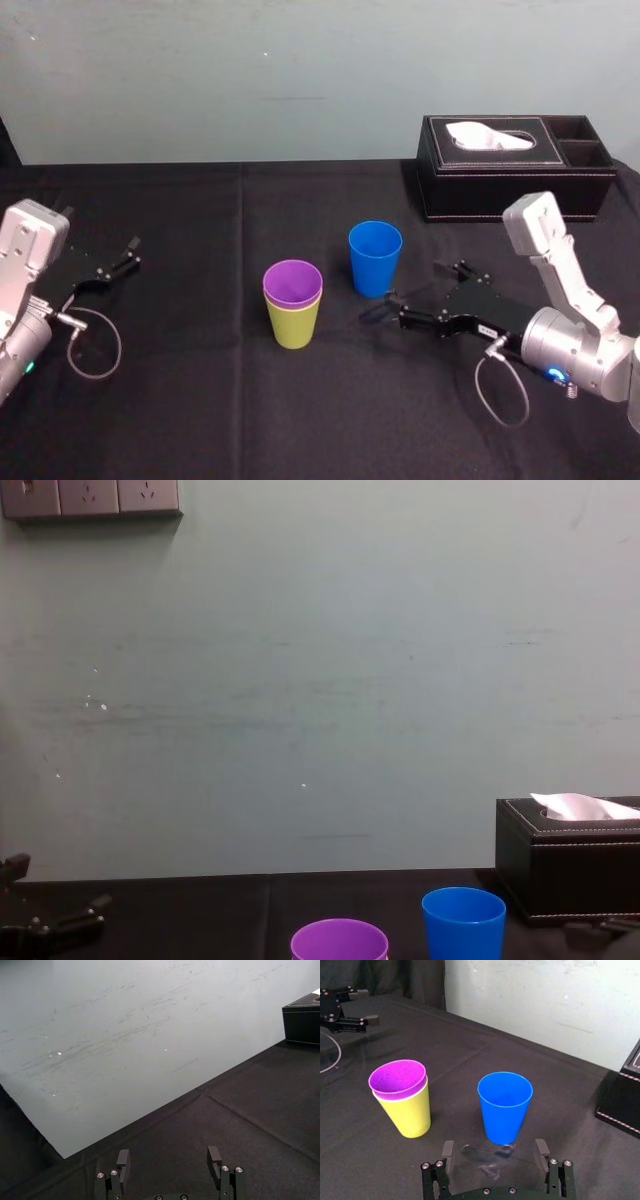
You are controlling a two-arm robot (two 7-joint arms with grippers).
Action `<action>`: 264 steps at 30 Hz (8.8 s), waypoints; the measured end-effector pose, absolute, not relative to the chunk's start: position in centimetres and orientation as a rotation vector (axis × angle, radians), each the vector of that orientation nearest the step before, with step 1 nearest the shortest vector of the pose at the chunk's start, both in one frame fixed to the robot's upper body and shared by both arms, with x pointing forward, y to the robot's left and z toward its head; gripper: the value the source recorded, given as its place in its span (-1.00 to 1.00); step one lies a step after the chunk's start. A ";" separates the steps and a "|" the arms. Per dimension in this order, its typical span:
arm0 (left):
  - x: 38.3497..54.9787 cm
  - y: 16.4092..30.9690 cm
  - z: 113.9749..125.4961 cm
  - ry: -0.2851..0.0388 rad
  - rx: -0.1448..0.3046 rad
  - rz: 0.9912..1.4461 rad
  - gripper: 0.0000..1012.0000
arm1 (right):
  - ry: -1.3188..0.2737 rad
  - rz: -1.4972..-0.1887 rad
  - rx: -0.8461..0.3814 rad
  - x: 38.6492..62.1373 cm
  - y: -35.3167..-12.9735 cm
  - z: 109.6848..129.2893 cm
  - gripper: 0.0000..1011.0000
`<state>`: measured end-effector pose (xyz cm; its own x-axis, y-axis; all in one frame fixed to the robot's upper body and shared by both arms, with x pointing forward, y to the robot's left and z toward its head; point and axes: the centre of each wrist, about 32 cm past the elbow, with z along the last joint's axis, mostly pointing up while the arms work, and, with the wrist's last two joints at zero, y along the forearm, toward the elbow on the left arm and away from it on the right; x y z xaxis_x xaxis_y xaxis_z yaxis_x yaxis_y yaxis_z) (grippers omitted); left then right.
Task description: Stack the three plastic cups sequentially using one hand.
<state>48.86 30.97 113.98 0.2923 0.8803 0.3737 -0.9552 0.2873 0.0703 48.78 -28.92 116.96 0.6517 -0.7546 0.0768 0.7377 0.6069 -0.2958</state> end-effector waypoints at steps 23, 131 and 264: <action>48.9 31.0 114.0 -0.285 0.305 1.248 1.00 | 0.101 -0.845 -0.295 50.7 -26.9 116.6 0.98; 48.9 31.0 114.0 -0.285 0.304 1.248 1.00 | 0.036 -0.962 -0.367 54.6 -23.9 115.8 0.98; 48.9 31.0 114.0 -0.285 0.304 1.248 1.00 | -0.115 -0.683 -0.284 48.9 -21.1 124.3 0.44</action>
<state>48.86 30.97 113.98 0.2922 0.8803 0.3737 -0.9553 0.2873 0.0702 48.93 -21.08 124.31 0.7709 -0.6058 0.1968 0.6369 0.7387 -0.2206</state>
